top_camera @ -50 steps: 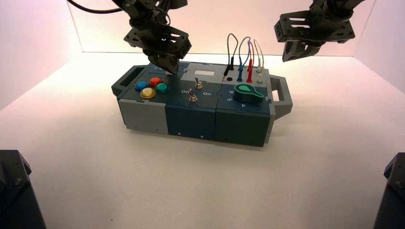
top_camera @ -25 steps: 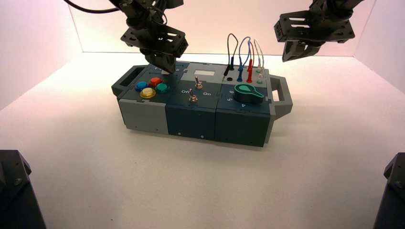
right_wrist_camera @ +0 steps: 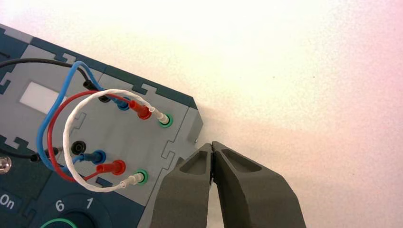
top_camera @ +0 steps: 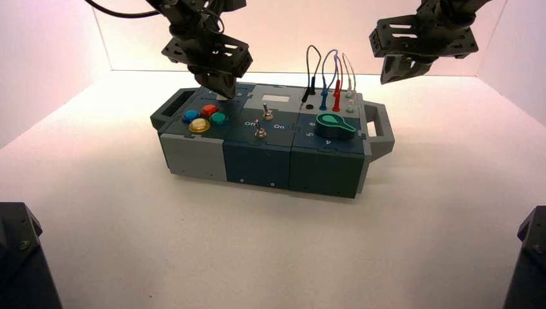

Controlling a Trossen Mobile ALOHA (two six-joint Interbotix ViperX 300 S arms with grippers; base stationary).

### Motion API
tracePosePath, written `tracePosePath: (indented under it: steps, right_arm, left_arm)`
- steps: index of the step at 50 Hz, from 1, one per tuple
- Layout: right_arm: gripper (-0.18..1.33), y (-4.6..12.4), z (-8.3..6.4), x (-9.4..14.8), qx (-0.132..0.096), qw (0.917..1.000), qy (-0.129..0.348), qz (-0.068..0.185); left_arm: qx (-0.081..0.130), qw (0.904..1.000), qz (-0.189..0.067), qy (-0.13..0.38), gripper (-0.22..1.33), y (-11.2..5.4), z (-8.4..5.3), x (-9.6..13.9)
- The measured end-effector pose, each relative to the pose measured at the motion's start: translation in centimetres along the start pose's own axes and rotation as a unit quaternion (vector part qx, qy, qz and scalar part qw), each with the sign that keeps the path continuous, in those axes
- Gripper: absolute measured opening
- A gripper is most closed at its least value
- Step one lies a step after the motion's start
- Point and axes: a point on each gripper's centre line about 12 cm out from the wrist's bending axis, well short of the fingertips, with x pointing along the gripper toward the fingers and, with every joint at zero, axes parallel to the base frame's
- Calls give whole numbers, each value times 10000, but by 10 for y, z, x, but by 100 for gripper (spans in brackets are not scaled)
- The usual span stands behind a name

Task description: Move the bottom slider to position 3.

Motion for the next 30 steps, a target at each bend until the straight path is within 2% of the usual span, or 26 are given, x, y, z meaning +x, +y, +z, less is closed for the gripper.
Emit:
tracePosePath:
  steps: [30]
  right_arm:
    - [-14,0,2,3,-8,9999,100,3]
  left_arm:
    - [-29,10000,8,-39,-16,1,0,0]
